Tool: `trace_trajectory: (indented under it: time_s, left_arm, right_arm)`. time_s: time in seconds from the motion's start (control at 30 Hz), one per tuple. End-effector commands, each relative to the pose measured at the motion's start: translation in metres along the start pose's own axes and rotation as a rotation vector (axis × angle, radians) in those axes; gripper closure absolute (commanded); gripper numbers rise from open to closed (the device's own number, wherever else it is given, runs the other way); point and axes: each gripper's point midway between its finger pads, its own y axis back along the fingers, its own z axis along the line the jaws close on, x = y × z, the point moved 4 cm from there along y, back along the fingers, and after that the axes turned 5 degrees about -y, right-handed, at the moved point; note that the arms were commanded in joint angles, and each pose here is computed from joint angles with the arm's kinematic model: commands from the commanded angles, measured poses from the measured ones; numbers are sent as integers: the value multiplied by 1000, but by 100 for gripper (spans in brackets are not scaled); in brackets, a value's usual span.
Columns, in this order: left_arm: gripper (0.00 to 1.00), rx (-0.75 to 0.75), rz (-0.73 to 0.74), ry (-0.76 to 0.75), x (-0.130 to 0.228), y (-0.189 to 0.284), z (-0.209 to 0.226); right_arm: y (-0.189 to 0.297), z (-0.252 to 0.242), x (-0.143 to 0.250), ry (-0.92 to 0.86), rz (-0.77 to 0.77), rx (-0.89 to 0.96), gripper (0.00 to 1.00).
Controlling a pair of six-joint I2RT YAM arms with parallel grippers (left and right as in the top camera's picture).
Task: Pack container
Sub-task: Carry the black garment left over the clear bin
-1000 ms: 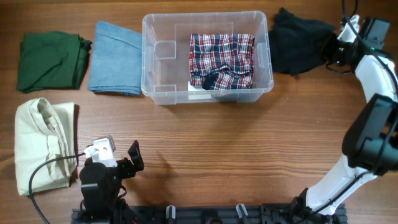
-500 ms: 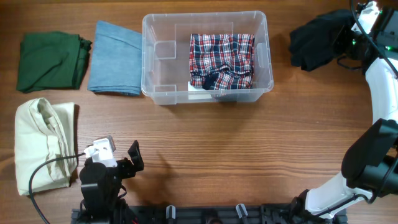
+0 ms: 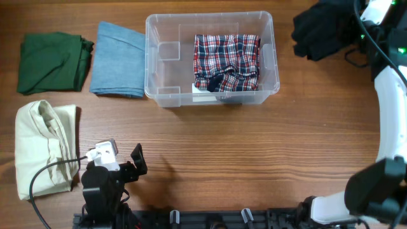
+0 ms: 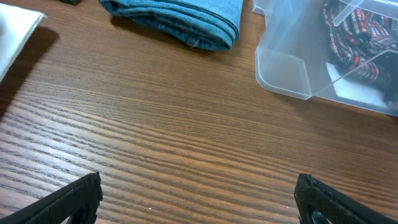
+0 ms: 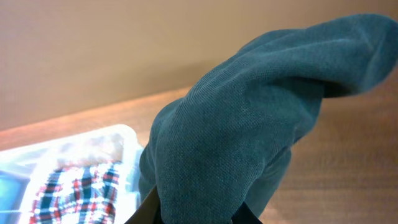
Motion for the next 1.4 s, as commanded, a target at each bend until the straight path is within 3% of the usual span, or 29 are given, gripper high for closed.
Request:
trace_trajectory:
  time_s: [0.0, 0.27, 0.73, 1.07, 1.37]
  left_arm:
    - [0, 10, 4, 16, 1, 0, -1]
    - [0, 10, 4, 16, 1, 0, -1]
    - [0, 10, 4, 16, 1, 0, -1]
    - [0, 10, 4, 16, 1, 0, -1]
    - [0, 10, 4, 16, 1, 0, -1]
  right_arm:
    - [42, 34, -33, 49, -119, -51, 96]
    - [63, 98, -23, 91, -106, -186, 96]
    - [62, 205, 28, 127, 31, -402, 96]
    - [56, 239, 57, 5, 88, -333, 96]
    - [26, 248, 75, 2, 128, -309, 96]
